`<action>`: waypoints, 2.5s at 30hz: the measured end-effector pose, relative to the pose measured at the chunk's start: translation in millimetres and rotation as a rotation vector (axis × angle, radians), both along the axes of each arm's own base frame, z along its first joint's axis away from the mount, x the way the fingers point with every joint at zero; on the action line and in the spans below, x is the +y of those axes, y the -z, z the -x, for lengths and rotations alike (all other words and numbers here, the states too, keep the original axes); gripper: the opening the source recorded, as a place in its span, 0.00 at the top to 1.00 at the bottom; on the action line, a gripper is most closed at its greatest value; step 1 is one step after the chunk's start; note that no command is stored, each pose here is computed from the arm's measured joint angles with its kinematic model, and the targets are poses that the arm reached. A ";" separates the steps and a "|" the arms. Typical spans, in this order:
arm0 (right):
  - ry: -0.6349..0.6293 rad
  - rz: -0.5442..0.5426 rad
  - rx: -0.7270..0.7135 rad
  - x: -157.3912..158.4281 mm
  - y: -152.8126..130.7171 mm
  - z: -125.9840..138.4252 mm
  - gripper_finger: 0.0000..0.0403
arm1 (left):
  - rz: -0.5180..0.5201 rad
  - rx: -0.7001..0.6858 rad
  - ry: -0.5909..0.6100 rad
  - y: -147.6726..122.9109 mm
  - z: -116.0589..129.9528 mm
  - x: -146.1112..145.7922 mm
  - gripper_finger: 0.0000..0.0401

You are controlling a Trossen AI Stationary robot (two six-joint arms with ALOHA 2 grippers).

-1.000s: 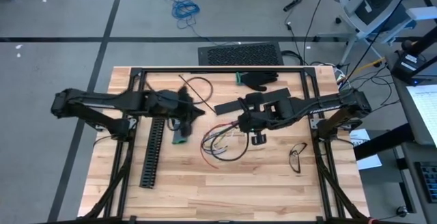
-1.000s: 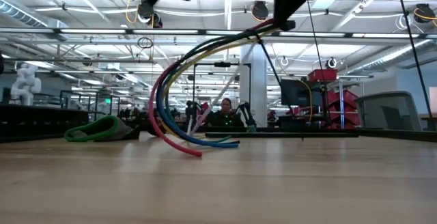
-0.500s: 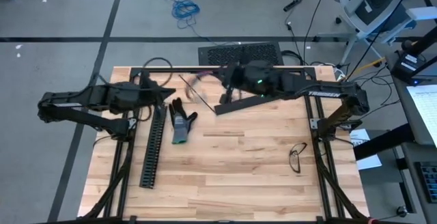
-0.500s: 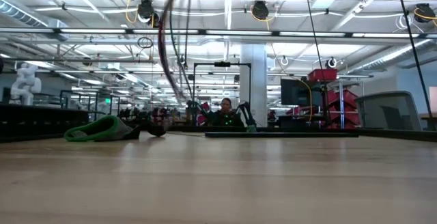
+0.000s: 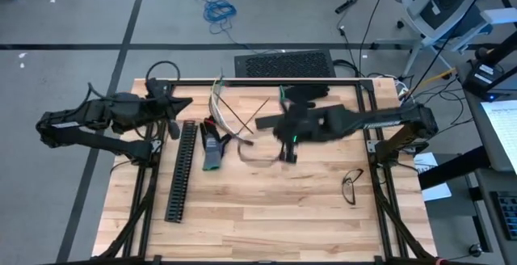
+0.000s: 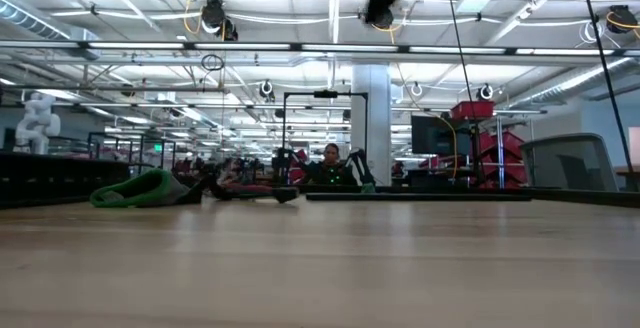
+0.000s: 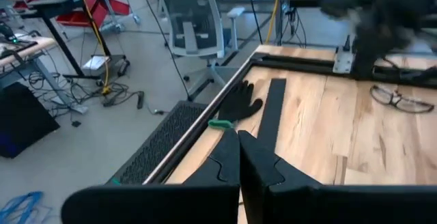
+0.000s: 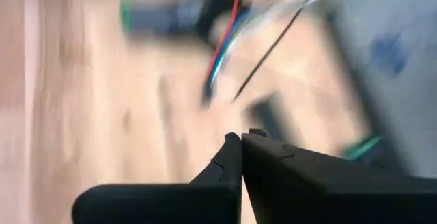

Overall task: Ziptie cables
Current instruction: Wrap the cable wires with the black zip tie

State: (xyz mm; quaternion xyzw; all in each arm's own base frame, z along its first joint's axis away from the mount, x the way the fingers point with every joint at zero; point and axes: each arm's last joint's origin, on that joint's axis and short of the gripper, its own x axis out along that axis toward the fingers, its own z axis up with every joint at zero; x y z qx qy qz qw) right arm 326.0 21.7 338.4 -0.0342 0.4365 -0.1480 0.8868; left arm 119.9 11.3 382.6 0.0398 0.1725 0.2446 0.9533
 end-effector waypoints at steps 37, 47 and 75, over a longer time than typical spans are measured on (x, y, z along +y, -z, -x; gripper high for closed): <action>0.011 -0.103 0.085 -78.3 187.3 -138.1 0.48 | 0.193 0.338 0.192 62.2 -30.9 -8.0 1.00; -0.020 -0.118 0.099 -99.4 199.7 -129.7 0.52 | 0.264 0.298 0.120 62.3 -30.7 -7.3 1.00; -0.132 -0.487 0.218 6.4 171.0 -92.9 0.91 | 0.232 0.312 0.132 62.3 -30.6 -7.1 1.00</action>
